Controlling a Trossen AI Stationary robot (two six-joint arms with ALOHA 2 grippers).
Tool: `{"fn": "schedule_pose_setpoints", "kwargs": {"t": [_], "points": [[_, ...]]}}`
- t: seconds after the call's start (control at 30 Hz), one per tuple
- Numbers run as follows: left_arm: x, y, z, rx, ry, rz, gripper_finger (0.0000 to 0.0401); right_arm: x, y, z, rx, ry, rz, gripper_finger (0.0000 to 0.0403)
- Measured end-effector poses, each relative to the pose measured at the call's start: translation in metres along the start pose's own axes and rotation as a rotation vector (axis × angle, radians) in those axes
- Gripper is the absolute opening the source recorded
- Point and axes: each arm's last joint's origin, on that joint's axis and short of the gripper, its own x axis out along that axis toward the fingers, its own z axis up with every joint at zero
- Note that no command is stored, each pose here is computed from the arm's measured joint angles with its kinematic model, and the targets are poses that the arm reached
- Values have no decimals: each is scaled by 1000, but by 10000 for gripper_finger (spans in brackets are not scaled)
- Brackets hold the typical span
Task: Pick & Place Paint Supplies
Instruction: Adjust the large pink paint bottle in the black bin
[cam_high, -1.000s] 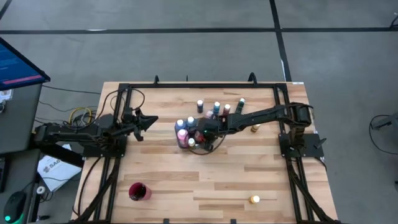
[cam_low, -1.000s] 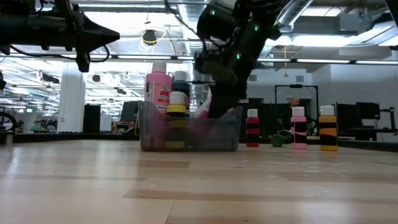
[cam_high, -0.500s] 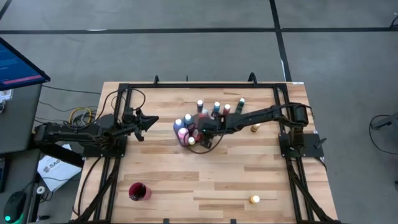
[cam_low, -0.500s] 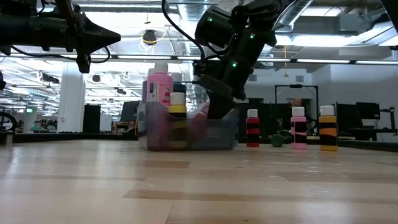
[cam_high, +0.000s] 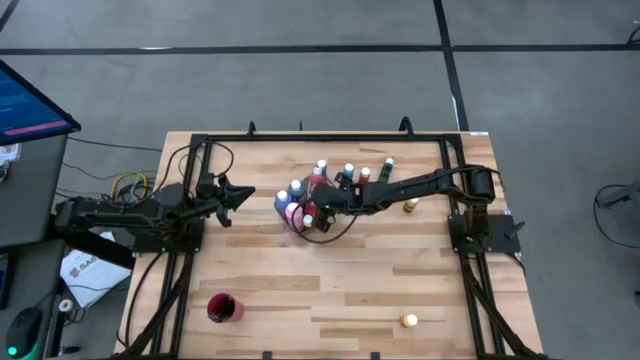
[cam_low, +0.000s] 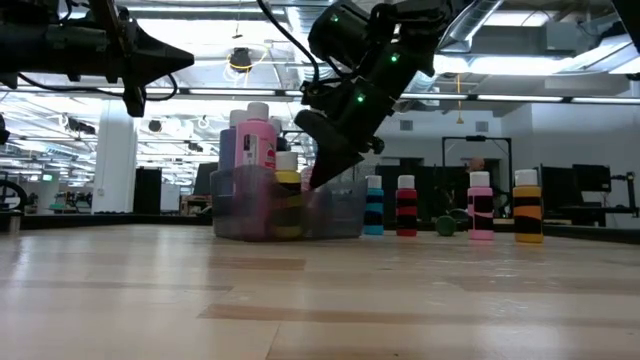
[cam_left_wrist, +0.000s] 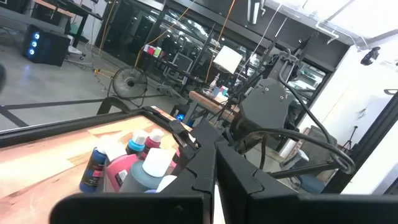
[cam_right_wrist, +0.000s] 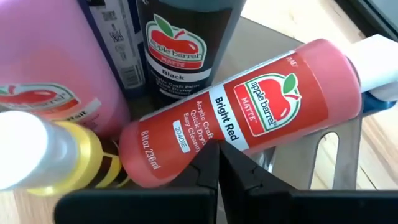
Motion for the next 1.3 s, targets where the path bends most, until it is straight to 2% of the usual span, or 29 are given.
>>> {"fn": "schedule_pose_setpoints", "kwargs": {"t": [0.4, 0.67, 0.9, 1.03, 1.17, 1.3], "points": [[0, 0, 0, 0, -1, -1, 3, -1, -6, 2, 9, -6, -1, 1], [0, 0, 0, -1, -2, -1, 3, 1, -11, -1, 5, 41, -19, 1], [0, 0, 1, -2, -6, -3, 3, -25, -21, 12, 19, 4, 15, 1], [0, 0, 1, -2, -7, -4, 3, -42, -42, 26, 92, -39, 77, 4], [0, 0, 1, -2, -8, -4, 3, -50, -80, 40, 268, -72, 136, 42], [0, 0, 1, -2, -8, -4, 3, -47, -115, 49, 408, -114, 169, 117]]}}
